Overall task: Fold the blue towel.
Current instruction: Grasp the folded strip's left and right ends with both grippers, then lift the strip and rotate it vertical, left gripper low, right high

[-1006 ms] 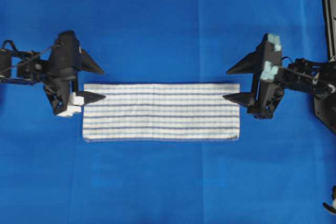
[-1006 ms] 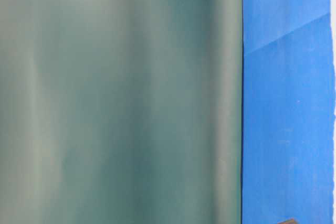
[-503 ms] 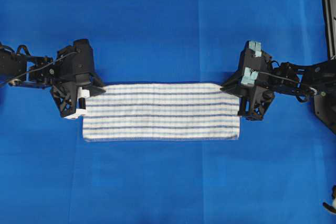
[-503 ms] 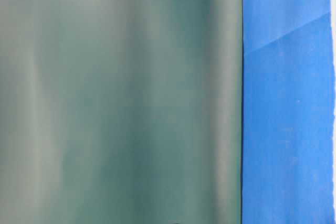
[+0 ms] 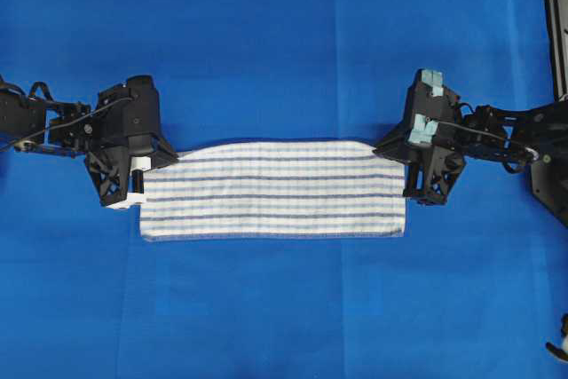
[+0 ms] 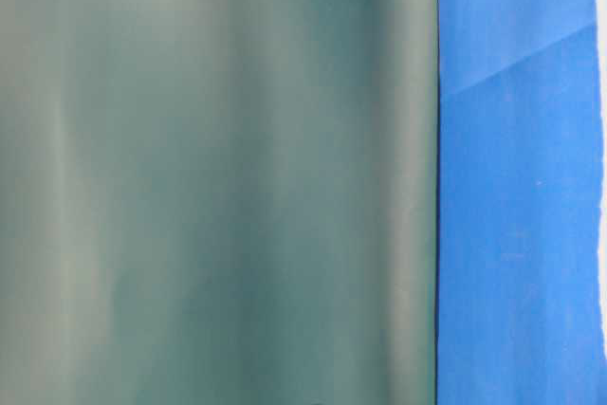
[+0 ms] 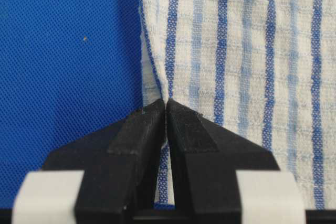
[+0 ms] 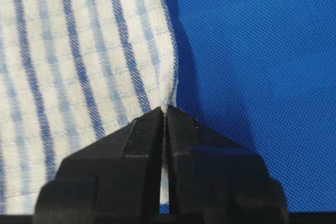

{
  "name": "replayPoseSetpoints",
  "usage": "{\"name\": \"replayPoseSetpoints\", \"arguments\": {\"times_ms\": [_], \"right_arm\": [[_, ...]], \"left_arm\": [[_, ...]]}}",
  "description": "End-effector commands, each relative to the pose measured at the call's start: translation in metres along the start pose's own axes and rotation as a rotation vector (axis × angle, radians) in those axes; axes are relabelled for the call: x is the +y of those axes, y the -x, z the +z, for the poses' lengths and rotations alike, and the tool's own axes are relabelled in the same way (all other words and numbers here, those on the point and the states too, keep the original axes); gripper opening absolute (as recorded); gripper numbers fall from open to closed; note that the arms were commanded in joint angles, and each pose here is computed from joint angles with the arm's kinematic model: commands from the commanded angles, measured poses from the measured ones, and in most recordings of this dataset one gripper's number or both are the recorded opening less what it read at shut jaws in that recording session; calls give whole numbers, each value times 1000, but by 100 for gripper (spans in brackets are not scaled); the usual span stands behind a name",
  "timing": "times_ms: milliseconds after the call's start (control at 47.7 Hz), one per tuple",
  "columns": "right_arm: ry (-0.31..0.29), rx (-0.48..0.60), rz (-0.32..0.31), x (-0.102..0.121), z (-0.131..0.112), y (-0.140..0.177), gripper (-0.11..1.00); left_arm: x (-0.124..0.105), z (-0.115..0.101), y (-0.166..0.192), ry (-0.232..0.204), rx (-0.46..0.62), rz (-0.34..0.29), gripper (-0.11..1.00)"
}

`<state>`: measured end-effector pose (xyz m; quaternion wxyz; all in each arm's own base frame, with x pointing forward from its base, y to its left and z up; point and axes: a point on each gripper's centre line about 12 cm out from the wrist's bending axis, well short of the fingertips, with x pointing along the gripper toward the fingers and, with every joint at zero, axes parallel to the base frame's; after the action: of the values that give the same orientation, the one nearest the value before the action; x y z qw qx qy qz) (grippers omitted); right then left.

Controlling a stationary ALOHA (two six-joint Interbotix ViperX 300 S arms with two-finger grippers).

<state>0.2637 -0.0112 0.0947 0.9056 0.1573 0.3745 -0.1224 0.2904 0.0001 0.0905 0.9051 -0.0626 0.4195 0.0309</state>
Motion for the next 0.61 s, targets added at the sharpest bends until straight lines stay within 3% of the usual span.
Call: {"name": "replayPoseSetpoints", "arguments": {"times_ms": [0, 293, 587], "right_arm": [[-6, -53, 32, 7, 15, 10, 3], [-13, -125, 113, 17, 35, 45, 3], [-13, -122, 133, 20, 38, 52, 3]], "left_arm": [[-4, 20, 10, 0, -42, -10, 3], [-9, 51, 43, 5, -75, -21, 3], [-18, 57, 50, 62, -105, -49, 3]]}}
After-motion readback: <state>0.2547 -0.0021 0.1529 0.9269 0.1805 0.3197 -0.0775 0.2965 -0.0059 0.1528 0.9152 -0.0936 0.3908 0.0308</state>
